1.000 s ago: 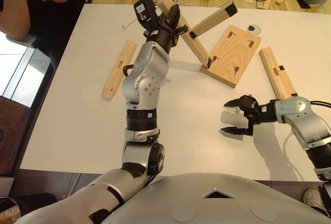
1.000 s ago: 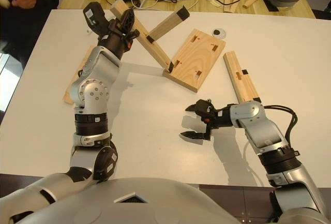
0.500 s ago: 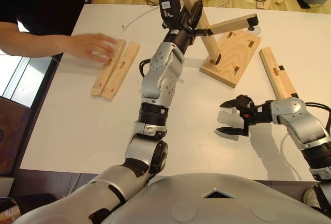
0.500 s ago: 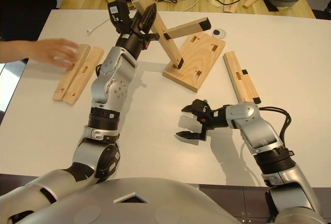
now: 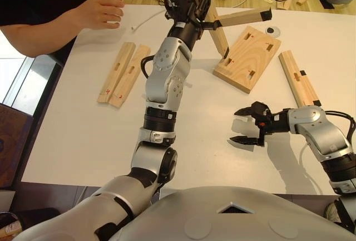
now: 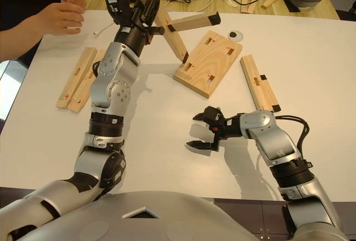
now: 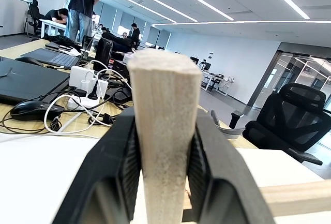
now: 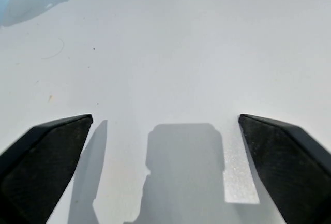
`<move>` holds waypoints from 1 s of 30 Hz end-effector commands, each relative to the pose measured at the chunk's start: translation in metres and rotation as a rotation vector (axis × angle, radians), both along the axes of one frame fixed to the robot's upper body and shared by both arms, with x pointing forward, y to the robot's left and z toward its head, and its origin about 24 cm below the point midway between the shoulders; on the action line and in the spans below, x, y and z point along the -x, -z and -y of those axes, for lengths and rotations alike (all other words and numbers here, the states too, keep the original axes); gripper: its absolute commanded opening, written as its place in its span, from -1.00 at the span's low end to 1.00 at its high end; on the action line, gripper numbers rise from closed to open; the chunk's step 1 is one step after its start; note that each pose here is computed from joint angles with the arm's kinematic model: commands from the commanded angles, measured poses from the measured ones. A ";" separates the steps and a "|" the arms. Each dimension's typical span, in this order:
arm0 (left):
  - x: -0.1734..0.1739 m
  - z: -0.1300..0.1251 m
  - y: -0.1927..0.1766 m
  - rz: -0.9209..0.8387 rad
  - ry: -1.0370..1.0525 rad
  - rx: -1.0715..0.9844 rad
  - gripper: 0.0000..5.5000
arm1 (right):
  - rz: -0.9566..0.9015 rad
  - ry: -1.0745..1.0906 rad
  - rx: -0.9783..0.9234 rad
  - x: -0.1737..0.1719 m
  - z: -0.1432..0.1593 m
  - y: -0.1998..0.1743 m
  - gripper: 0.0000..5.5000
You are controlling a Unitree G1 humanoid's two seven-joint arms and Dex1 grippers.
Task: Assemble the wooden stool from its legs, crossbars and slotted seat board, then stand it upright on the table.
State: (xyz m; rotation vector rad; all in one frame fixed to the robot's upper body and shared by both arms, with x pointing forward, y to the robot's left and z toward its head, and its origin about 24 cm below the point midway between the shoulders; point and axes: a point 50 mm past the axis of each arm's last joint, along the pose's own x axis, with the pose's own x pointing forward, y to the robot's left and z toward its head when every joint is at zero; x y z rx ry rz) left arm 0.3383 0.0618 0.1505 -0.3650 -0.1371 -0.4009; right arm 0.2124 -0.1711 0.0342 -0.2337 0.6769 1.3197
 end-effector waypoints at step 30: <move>0.002 0.029 0.017 -0.088 0.195 -0.248 -0.63 | -0.010 0.060 -0.014 -0.002 -0.003 0.005 0.96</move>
